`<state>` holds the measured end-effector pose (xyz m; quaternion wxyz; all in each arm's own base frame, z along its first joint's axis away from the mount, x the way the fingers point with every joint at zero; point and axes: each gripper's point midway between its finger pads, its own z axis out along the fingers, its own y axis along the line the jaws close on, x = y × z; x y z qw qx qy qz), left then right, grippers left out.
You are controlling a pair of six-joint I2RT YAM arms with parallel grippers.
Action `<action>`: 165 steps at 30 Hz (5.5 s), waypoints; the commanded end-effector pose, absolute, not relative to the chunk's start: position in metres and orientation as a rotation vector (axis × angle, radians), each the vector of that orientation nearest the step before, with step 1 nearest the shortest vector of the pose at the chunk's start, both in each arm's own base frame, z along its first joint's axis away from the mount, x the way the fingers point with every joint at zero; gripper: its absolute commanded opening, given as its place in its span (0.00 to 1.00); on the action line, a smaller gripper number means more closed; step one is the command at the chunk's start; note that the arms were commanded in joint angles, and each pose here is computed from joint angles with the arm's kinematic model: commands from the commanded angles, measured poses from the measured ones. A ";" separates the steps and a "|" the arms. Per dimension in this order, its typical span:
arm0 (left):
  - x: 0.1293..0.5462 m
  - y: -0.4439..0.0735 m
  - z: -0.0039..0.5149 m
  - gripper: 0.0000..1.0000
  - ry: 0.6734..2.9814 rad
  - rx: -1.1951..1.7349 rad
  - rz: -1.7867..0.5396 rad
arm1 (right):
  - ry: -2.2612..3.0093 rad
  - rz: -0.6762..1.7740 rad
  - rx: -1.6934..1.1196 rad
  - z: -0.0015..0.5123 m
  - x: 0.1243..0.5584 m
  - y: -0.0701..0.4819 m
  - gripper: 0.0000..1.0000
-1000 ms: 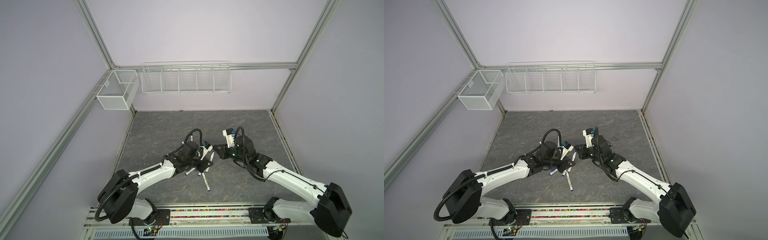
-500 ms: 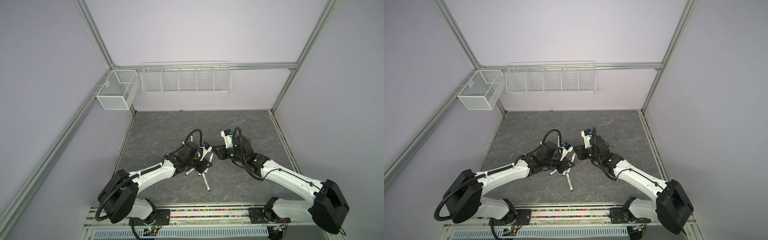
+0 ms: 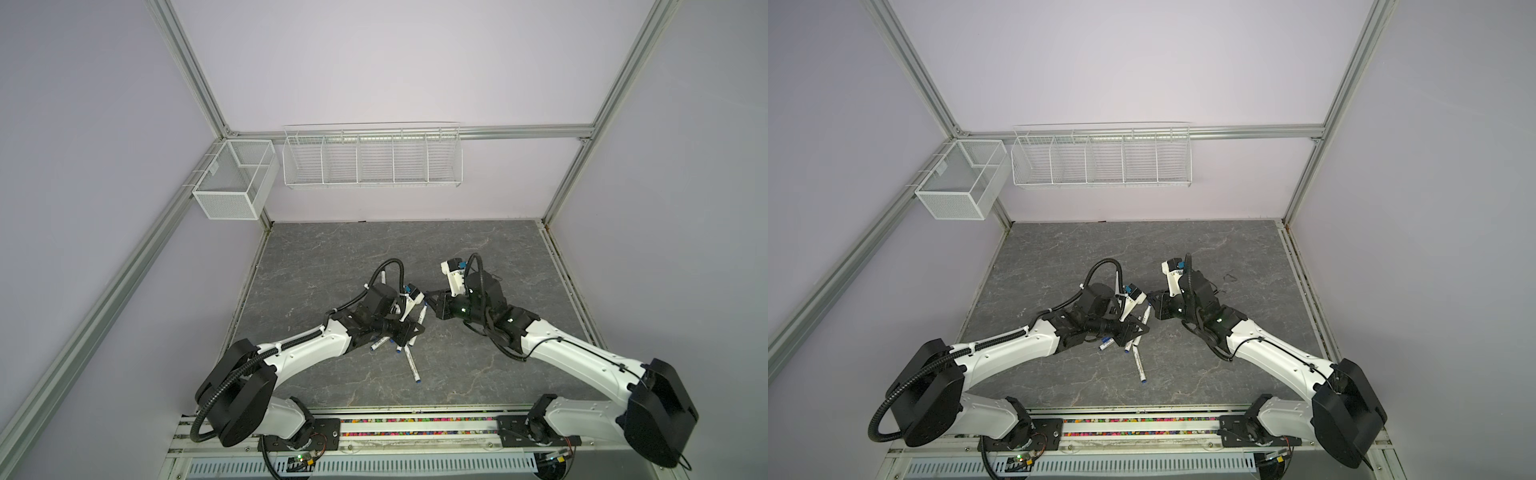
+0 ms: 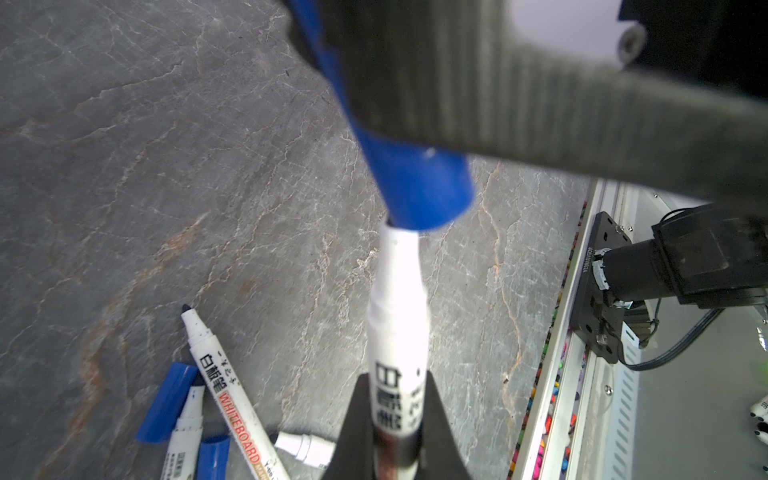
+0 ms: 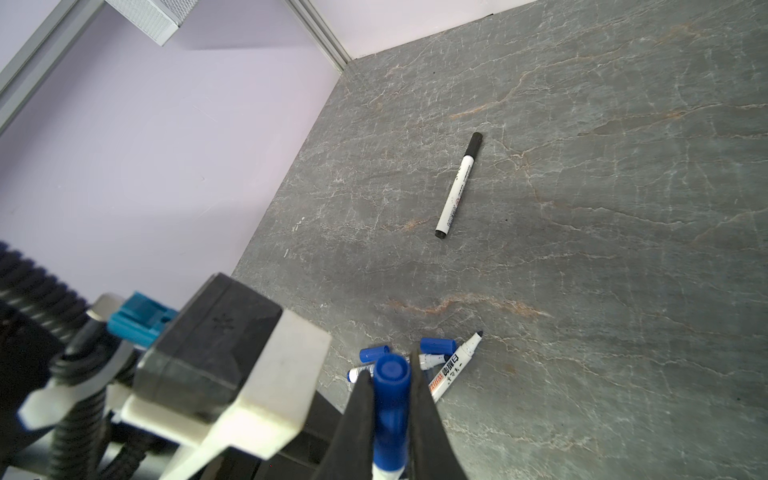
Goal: Insert the pens into the pen caps
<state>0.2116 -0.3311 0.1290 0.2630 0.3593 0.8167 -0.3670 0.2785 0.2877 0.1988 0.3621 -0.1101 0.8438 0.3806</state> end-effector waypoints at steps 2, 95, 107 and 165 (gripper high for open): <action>0.212 -0.339 0.149 0.00 2.105 0.994 -1.032 | 2.203 0.944 -0.294 0.191 0.279 0.287 0.08; 0.207 -0.338 0.230 0.00 1.691 1.027 -1.077 | 2.500 1.615 -0.896 0.172 0.144 0.286 0.09; 0.221 -0.334 0.250 0.00 1.649 0.937 -1.108 | 2.592 1.558 -0.969 0.149 0.122 0.290 0.09; 0.418 -0.272 0.033 0.30 2.682 0.308 -0.384 | 2.496 0.866 -0.210 0.147 0.253 0.222 0.54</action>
